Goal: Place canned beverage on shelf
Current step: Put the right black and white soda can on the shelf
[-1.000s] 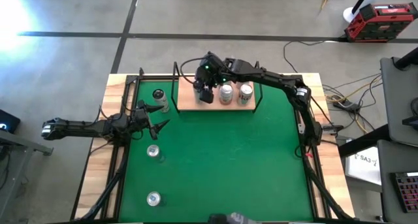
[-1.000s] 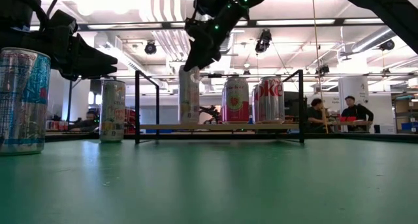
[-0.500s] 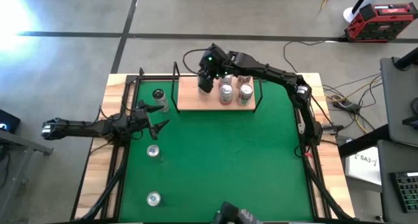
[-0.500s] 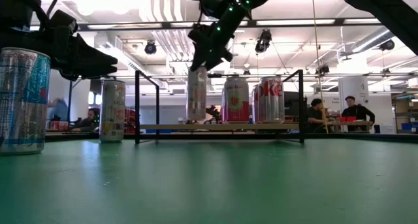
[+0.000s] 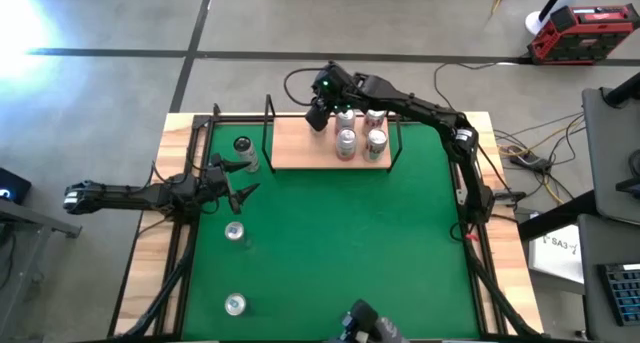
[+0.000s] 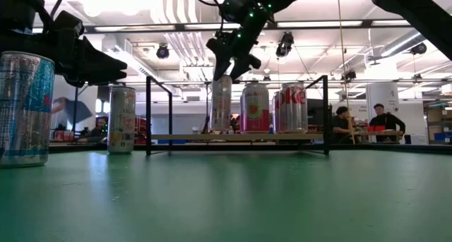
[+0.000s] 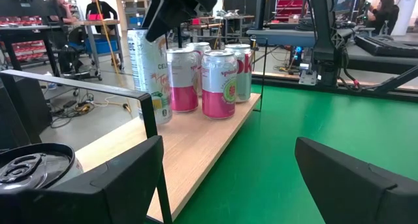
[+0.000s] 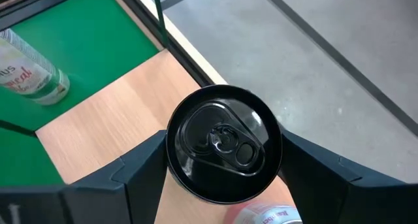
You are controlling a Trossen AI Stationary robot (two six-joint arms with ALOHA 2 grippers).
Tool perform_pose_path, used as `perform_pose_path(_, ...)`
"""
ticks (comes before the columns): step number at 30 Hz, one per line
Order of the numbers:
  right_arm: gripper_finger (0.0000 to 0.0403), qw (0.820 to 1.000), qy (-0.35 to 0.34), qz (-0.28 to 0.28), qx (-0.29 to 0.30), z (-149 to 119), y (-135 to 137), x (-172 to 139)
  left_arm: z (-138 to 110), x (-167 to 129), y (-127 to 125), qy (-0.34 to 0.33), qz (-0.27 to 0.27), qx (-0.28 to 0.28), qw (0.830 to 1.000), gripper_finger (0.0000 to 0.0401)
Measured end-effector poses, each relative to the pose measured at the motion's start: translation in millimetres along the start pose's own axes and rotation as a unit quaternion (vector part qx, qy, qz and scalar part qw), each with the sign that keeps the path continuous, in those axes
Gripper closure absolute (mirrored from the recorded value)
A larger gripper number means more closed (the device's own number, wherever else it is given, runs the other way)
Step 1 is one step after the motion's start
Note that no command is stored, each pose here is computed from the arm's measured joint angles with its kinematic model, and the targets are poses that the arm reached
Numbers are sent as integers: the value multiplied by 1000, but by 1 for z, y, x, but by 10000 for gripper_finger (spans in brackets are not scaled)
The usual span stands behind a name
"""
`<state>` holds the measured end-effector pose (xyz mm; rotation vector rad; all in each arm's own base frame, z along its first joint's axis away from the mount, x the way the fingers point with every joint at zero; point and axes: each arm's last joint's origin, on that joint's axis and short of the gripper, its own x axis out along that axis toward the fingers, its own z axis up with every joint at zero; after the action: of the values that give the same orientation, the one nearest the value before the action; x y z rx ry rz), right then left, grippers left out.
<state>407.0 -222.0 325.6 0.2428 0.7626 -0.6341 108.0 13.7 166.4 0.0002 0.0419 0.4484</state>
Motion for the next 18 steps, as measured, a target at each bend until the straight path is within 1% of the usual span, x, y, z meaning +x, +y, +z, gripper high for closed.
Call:
perform_pose_path(4,148,1000,0,-1,2,0,0,0,0,0,0,0,0,0,1000,69)
perform_pose_path(12,147,1000,-1,-28,2,-1,-1,1,0,0,0,0,0,0,1000,69)
perform_pose_path(18,147,1000,-4,-30,1,-3,-1,5,0,0,0,0,0,0,1000,69)
